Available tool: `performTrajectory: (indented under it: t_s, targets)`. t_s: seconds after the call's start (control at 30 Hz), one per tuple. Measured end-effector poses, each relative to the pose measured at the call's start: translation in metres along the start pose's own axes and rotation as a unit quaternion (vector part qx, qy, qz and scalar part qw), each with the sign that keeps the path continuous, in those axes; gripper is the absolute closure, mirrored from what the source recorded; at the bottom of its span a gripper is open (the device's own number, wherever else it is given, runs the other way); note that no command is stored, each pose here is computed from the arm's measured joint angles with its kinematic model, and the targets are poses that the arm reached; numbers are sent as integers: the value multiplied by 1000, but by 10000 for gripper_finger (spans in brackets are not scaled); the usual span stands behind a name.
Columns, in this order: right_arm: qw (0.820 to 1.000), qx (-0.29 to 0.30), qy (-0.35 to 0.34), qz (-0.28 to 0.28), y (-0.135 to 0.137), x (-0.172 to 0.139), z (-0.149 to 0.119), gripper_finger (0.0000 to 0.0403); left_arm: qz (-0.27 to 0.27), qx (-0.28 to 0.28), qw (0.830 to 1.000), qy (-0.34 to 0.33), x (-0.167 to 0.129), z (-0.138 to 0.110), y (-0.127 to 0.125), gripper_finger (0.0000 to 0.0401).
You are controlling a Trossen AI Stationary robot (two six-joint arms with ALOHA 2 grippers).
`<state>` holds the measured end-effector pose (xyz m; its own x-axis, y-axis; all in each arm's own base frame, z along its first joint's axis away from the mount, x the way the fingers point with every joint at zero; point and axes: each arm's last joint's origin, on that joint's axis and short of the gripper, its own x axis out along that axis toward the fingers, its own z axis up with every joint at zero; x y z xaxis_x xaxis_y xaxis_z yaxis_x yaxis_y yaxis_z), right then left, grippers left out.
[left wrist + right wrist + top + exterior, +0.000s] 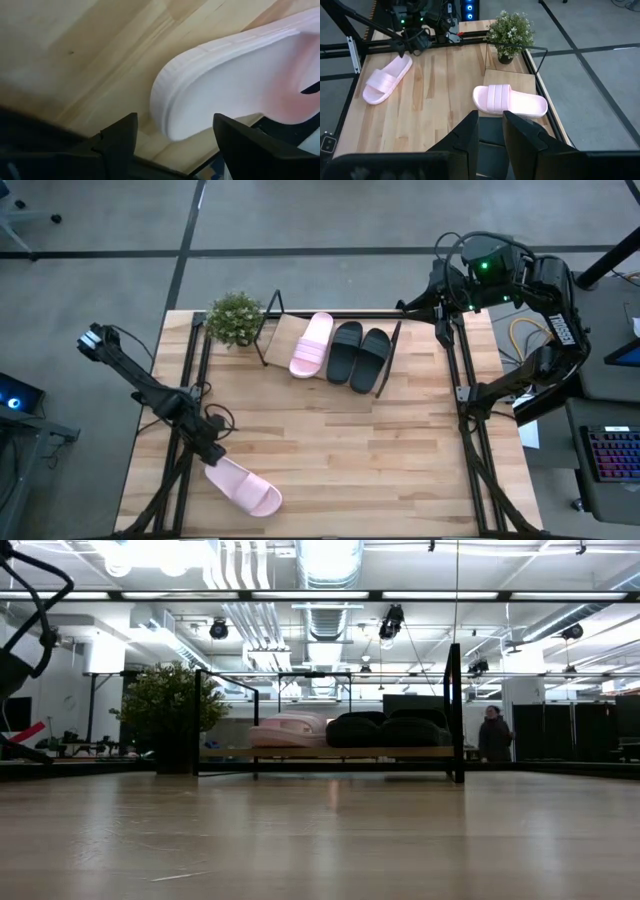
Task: Pick and place slides into the shelf
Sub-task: Put the pink slipper on the shelf
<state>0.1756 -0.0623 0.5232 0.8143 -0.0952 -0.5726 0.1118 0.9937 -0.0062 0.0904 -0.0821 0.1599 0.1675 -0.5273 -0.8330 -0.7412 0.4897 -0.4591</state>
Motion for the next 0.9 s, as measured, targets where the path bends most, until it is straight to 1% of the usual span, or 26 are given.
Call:
performTrajectory:
  t_s: [0.2, 0.4, 0.6, 0.7, 0.8, 0.9]
  targets:
    - [1000, 0, 0, 0, 0, 0, 0, 323, -40, 1, 999, 14, 15, 5, 5, 157]
    - [1000, 0, 0, 0, 0, 0, 0, 323, -33, 1, 999, 40, 22, 6, 12, 157]
    - [1000, 0, 0, 0, 0, 0, 0, 323, -40, 6, 998, 51, 22, 6, 12, 157]
    - [1000, 0, 0, 0, 0, 0, 0, 323, -59, 16, 997, 52, 24, 6, 10, 157]
    - [1000, 0, 0, 0, 0, 0, 0, 323, -69, 19, 996, 54, 29, 8, 12, 165]
    - [1000, 0, 0, 0, 0, 0, 0, 323, -66, 16, 996, 55, 31, 8, 13, 179]
